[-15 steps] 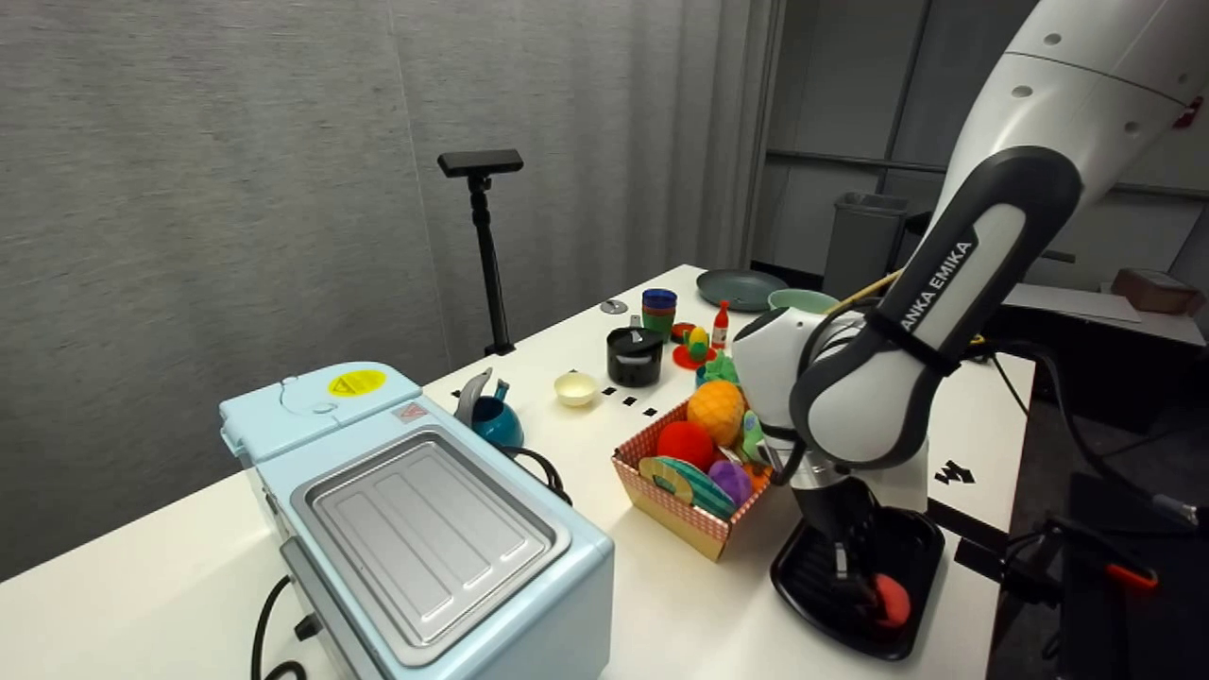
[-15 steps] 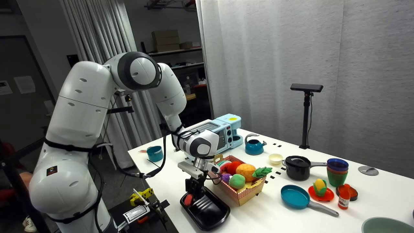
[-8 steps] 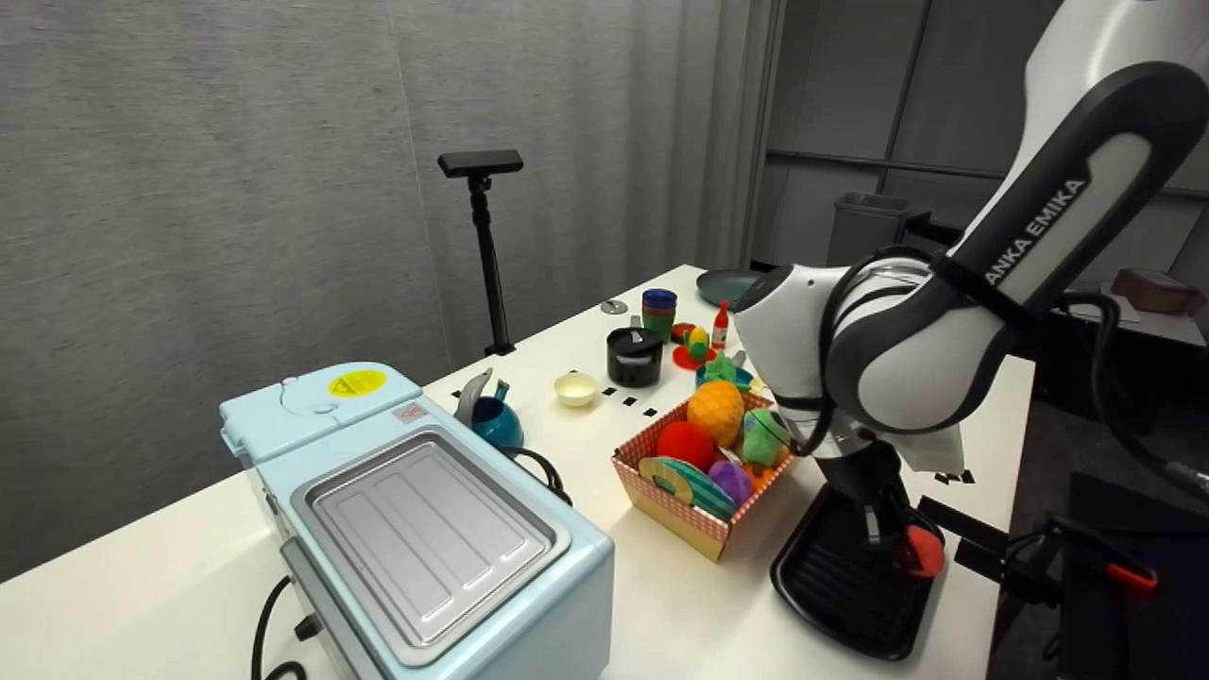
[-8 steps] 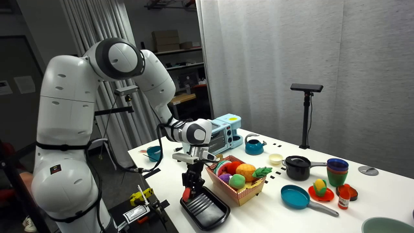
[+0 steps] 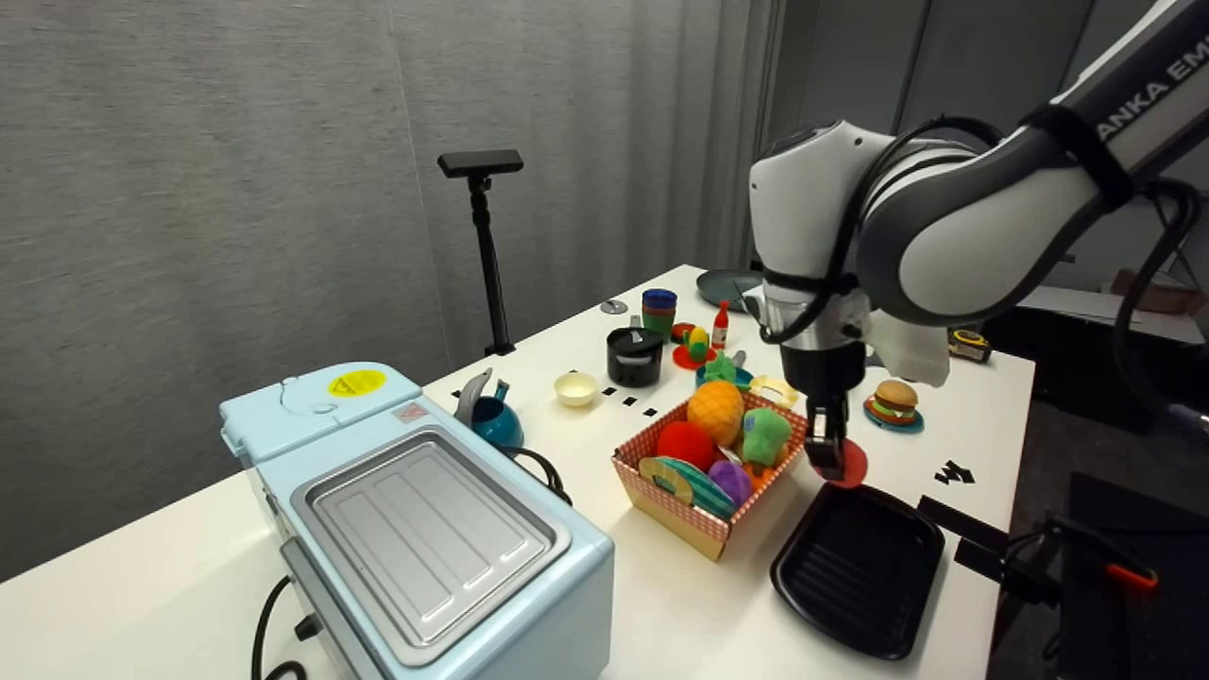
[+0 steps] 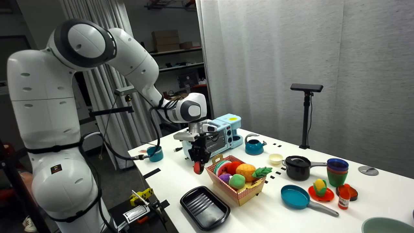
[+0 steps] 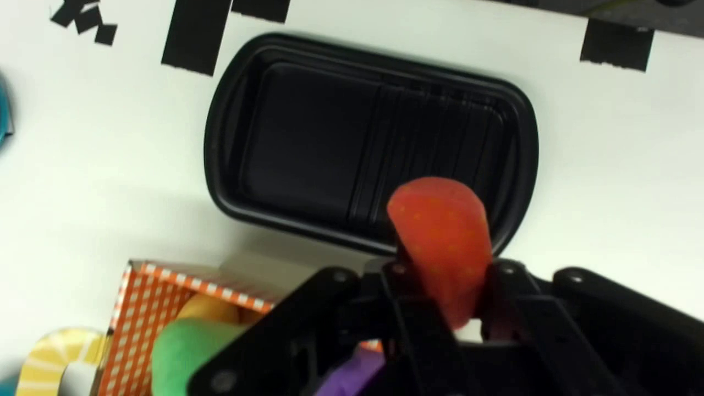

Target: Put the peach plush toy in the box and remove the green plush from the box and put it on the tray

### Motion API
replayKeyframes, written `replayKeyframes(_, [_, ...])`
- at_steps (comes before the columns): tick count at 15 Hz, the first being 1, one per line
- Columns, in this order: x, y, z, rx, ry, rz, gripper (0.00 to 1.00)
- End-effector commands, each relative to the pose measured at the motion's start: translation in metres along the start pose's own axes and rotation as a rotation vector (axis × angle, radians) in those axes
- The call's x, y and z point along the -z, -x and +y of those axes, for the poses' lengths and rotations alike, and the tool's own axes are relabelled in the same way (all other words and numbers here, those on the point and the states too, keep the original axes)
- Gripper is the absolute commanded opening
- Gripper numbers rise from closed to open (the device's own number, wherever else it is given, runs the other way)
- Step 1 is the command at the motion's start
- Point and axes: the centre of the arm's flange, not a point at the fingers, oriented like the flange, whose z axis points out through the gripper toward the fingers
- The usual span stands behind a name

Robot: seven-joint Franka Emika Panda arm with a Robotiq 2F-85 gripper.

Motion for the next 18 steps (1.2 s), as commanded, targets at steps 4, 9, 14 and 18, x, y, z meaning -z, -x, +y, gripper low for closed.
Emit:
replayKeyframes(4, [0.035, -0.028, 0.024, -0.070, -0.031, 0.315, 0.05])
replayKeyframes(9, [0.032, -0.064, 0.047, -0.127, -0.047, 0.425, 0.05])
replayKeyframes(14, [0.008, -0.087, 0.053, -0.132, -0.059, 0.387, 0.05])
replayKeyframes(18, [-0.005, -0.095, 0.052, -0.130, -0.066, 0.357, 0.05])
